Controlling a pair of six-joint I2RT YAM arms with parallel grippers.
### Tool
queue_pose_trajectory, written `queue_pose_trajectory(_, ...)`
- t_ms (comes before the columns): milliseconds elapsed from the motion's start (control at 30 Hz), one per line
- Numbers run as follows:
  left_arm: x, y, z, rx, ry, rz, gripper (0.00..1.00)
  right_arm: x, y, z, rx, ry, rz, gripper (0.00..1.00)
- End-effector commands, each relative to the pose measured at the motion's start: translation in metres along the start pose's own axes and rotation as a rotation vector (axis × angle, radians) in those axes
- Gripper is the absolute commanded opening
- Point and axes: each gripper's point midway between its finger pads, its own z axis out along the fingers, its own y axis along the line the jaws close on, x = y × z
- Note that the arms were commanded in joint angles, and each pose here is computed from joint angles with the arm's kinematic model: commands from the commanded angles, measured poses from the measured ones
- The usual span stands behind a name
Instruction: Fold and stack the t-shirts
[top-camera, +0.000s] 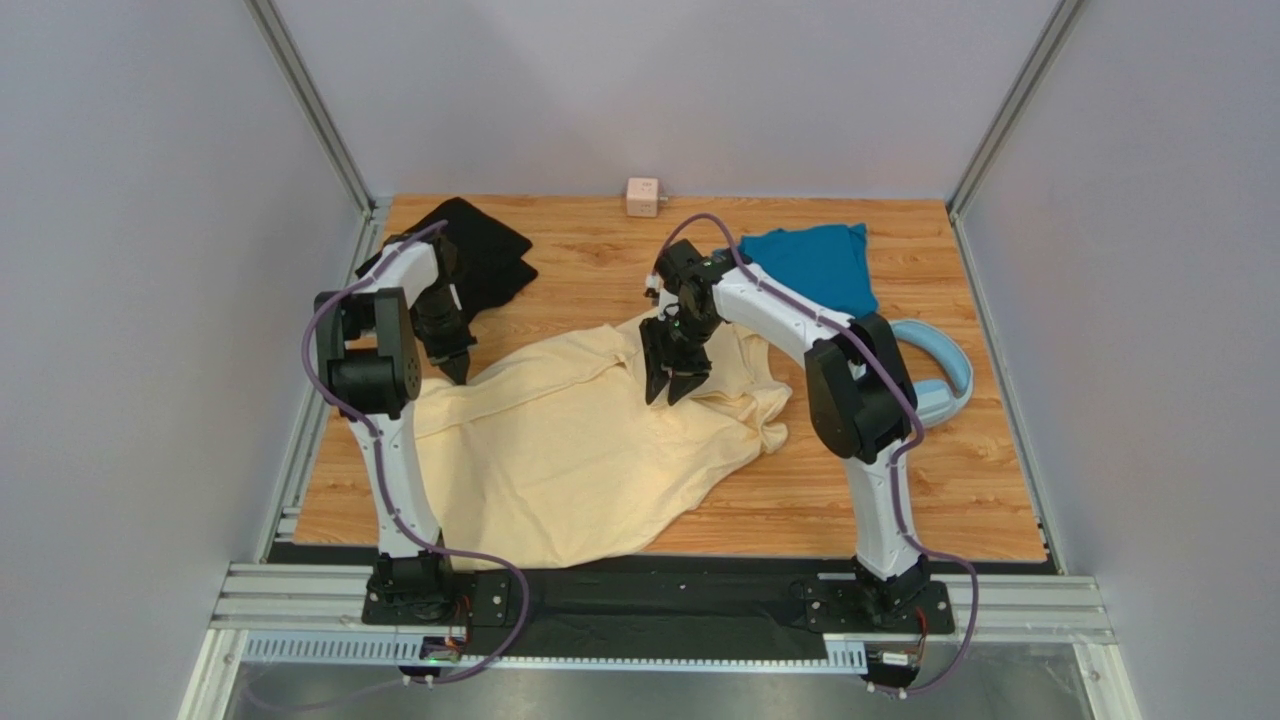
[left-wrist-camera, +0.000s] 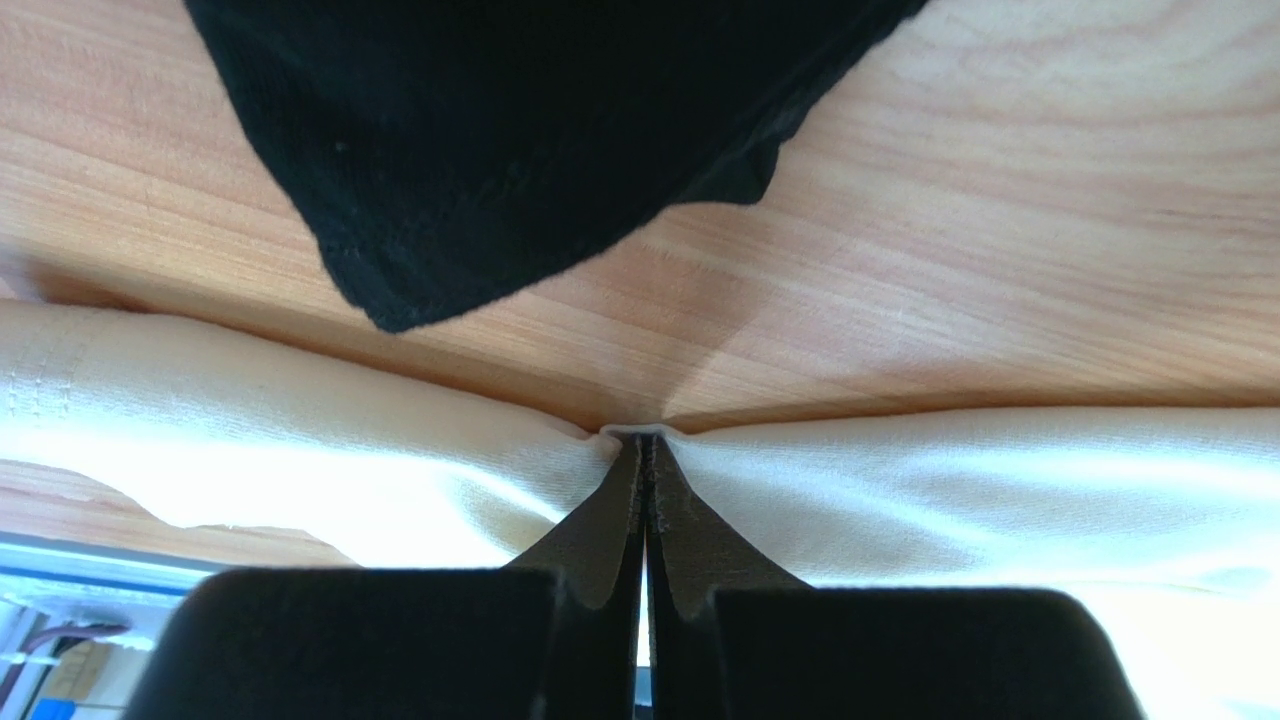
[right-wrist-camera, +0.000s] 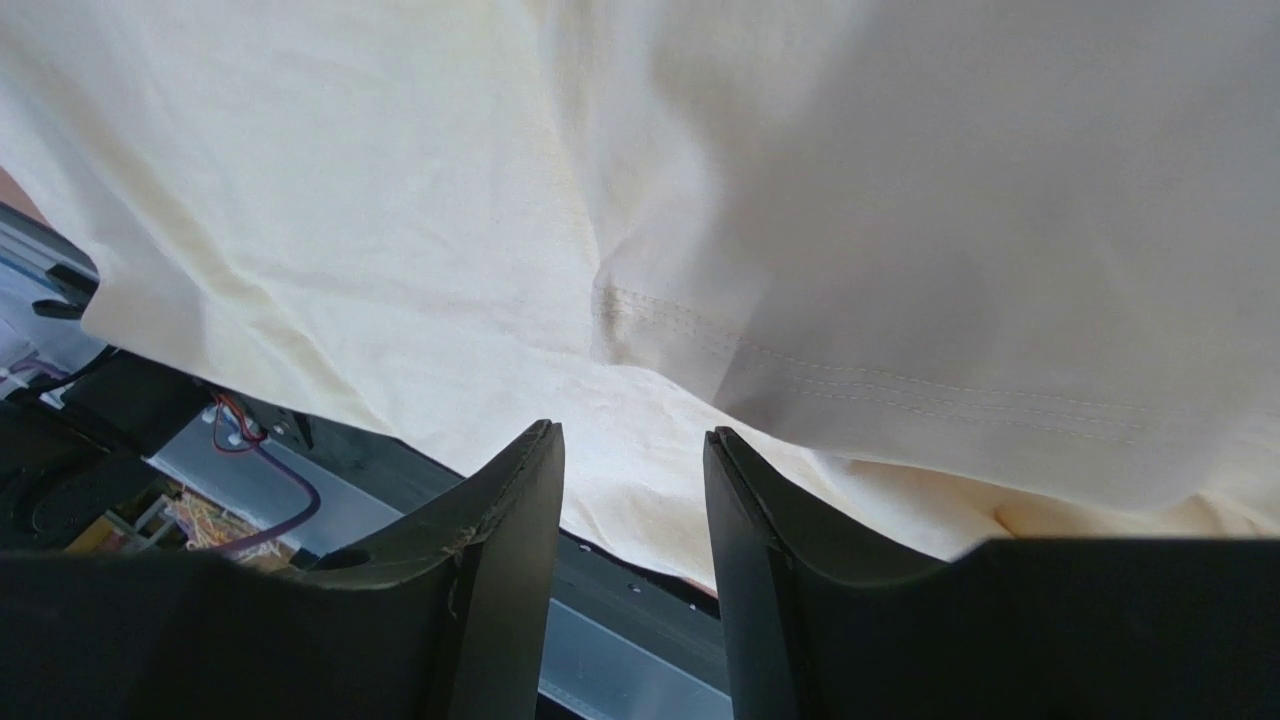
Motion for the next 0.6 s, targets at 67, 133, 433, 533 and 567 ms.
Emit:
queue_pose_trajectory(67,0.003,0.002,-0.017,0.025,-0.05,0.01,0.0,-0.05,-0.001,-0.046,0.029,-0.191,0.011,0.45)
queue_pose_trajectory(133,0.004,0.003,-0.02,0.027,-0.055,0.014,0.0,-0.062,-0.004,-0.055,0.032,-0.227,0.021,0.46)
queue_pose_trajectory(433,0.023,-0.004,-0.046,0.131,-0.138,0.046,0.0,-0.133,-0.057,-0.046,0.105,-0.324,0.109,0.44)
queue_pose_trajectory(533,0.032,-0.003,-0.038,0.135,-0.123,0.052,0.0,-0.145,-0.071,-0.031,0.119,-0.315,0.133,0.42)
queue_pose_trajectory(567,0.037,0.0,-0.033,0.126,-0.109,0.054,0.0,-0.148,-0.075,-0.028,0.125,-0.312,0.141,0.42)
